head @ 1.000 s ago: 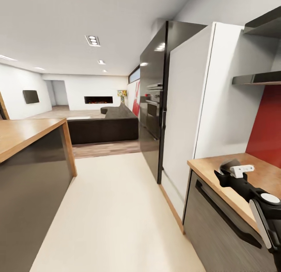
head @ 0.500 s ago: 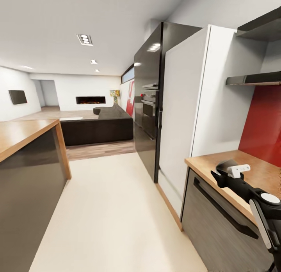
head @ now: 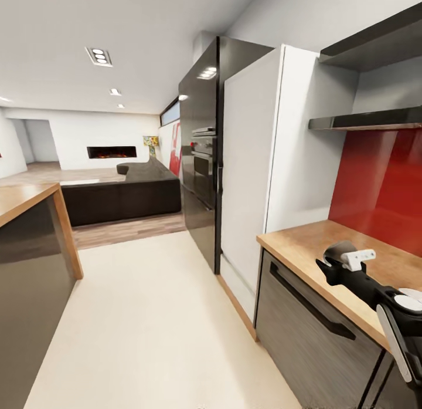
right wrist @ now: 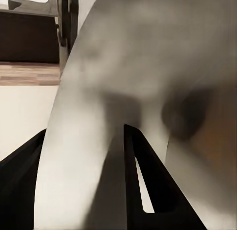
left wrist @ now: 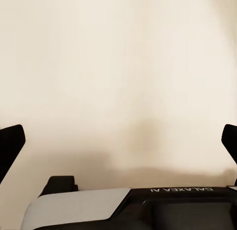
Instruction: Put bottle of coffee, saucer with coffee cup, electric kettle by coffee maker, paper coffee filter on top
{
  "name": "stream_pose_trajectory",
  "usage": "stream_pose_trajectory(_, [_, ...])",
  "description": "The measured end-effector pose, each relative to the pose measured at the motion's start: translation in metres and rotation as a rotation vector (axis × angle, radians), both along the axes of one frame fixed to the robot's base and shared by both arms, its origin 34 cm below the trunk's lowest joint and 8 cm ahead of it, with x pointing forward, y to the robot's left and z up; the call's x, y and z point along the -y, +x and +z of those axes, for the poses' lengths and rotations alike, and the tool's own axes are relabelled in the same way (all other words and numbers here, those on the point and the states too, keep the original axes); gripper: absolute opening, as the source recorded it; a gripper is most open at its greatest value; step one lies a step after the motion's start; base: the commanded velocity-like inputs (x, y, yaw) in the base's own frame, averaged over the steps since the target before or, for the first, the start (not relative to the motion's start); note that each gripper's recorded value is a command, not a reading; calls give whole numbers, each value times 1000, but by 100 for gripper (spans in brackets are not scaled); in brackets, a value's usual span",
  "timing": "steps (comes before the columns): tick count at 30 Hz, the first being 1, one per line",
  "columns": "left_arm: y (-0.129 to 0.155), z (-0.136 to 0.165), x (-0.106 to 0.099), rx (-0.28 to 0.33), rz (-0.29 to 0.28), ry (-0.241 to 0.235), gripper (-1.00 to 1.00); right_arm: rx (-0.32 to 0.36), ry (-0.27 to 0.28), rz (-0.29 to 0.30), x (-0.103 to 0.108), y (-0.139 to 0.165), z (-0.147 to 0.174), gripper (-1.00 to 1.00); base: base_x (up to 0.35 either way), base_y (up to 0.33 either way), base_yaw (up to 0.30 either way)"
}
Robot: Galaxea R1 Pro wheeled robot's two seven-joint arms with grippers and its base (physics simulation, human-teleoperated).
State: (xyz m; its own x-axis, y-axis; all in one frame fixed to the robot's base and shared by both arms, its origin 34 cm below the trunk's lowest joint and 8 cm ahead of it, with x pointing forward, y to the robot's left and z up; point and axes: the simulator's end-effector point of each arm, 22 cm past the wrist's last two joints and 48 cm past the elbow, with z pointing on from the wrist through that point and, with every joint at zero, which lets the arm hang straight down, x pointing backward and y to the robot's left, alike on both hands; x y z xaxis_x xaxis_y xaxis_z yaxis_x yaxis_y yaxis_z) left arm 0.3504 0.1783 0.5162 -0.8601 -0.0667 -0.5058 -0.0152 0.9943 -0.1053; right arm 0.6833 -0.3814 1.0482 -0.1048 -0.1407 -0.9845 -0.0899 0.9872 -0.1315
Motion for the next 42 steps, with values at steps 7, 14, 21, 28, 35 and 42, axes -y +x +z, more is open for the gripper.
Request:
stream_pose_trajectory(7, [0,0,0,0,0,0,100,-5,-5,4,-1,-4,-8,-100,-203,189,-31])
stream_pose_trajectory(14, [0,0,0,0,0,1,100,27,-28,23,-6,-10,-14,-100,-239,216,-4])
stream_pose_trajectory(21, [1,0,-1,2,0,2,100,27,-28,31,-11,-13,-20,-100,-88,78,-97])
stream_pose_trajectory(28, [1,1,-1,3,0,1,100,25,-26,31,-11,-14,-21,-100,-5,4,-59])
stream_pose_trajectory(35, [1,1,0,5,-2,1,100,19,-22,28,-10,-14,-22,-100,0,0,-66])
stream_pose_trajectory(42, [4,2,1,11,-3,0,100,-7,-21,32,-12,-21,-36,-100,0,0,-217])
